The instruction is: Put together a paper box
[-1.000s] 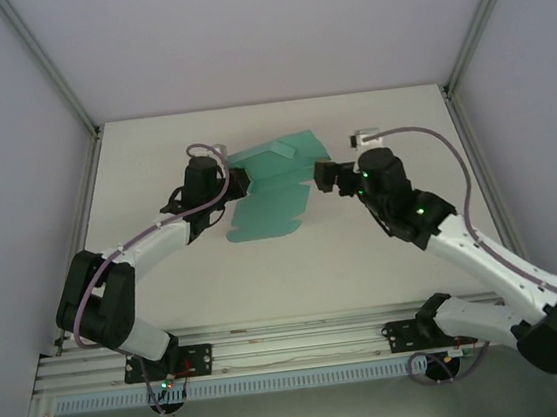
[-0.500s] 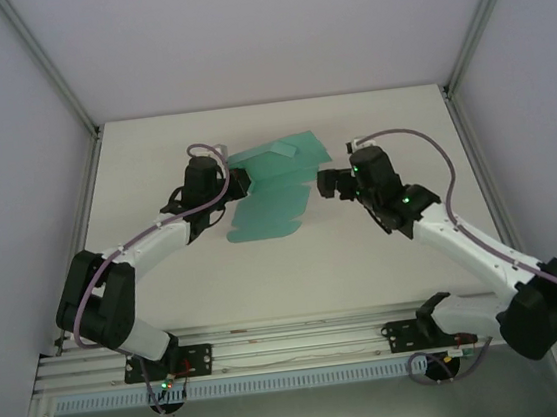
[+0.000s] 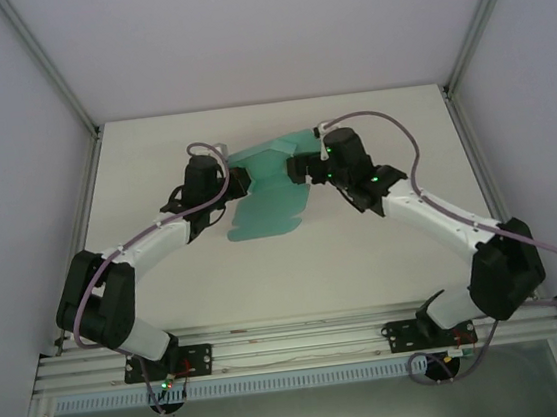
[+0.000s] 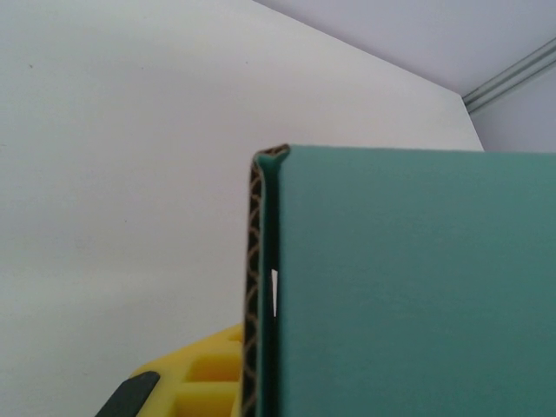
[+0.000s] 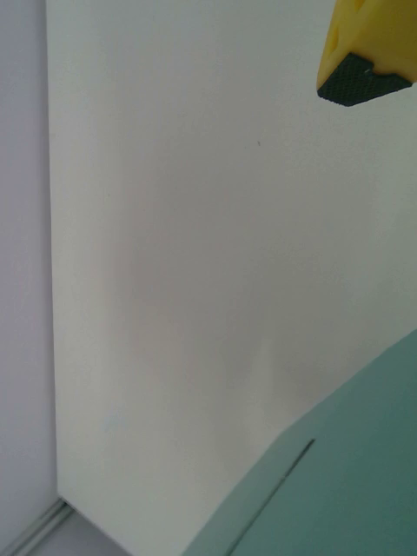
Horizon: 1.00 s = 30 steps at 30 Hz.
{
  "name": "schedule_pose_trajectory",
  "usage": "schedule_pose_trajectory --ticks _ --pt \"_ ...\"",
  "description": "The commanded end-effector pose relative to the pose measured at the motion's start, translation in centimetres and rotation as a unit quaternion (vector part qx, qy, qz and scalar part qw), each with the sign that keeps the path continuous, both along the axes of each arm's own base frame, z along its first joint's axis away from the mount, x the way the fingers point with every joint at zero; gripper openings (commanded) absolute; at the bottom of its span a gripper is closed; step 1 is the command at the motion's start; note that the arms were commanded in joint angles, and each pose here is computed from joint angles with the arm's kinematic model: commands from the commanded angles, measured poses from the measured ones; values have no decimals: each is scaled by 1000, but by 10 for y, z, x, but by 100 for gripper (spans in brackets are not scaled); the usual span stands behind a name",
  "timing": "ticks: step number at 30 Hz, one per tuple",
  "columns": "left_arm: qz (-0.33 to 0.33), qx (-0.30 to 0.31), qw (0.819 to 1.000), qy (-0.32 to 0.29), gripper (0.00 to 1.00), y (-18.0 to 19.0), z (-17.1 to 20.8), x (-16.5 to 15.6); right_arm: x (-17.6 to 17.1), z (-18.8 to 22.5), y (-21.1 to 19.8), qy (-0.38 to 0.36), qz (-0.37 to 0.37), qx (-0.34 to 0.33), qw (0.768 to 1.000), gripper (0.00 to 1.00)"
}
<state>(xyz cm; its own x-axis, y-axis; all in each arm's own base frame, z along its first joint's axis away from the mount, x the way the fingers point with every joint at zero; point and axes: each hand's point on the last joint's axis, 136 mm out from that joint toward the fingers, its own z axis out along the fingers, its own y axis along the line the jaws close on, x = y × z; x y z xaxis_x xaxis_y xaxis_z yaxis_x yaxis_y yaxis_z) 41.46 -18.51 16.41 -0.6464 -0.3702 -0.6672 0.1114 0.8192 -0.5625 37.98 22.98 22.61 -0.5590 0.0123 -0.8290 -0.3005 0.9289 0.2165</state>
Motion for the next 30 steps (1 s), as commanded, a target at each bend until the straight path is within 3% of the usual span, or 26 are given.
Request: schedule_pose_trajectory --ticks 1,6,10,15,21,24,30 --pt "-11 -35 999 -28 0 -14 32 6 13 3 8 -46 -36 -56 997 100" --pt "9 -43 999 -27 0 -10 38 8 27 -2 -13 -98 -167 -117 974 100" --pt "21 -39 999 -25 0 -6 39 8 26 5 -17 -123 -196 -154 961 100" --pt "28 -19 999 -16 0 -1 27 9 9 24 -19 -124 -165 -111 972 100" --pt "30 11 999 -3 0 7 11 7 -47 41 -13 -106 -25 -52 993 100" --pt "26 14 1000 -2 0 7 8 6 -71 56 -18 -107 4 -8 994 100" --pt "-18 32 999 -20 0 -1 10 2 -70 93 -87 -102 -90 77 988 99"
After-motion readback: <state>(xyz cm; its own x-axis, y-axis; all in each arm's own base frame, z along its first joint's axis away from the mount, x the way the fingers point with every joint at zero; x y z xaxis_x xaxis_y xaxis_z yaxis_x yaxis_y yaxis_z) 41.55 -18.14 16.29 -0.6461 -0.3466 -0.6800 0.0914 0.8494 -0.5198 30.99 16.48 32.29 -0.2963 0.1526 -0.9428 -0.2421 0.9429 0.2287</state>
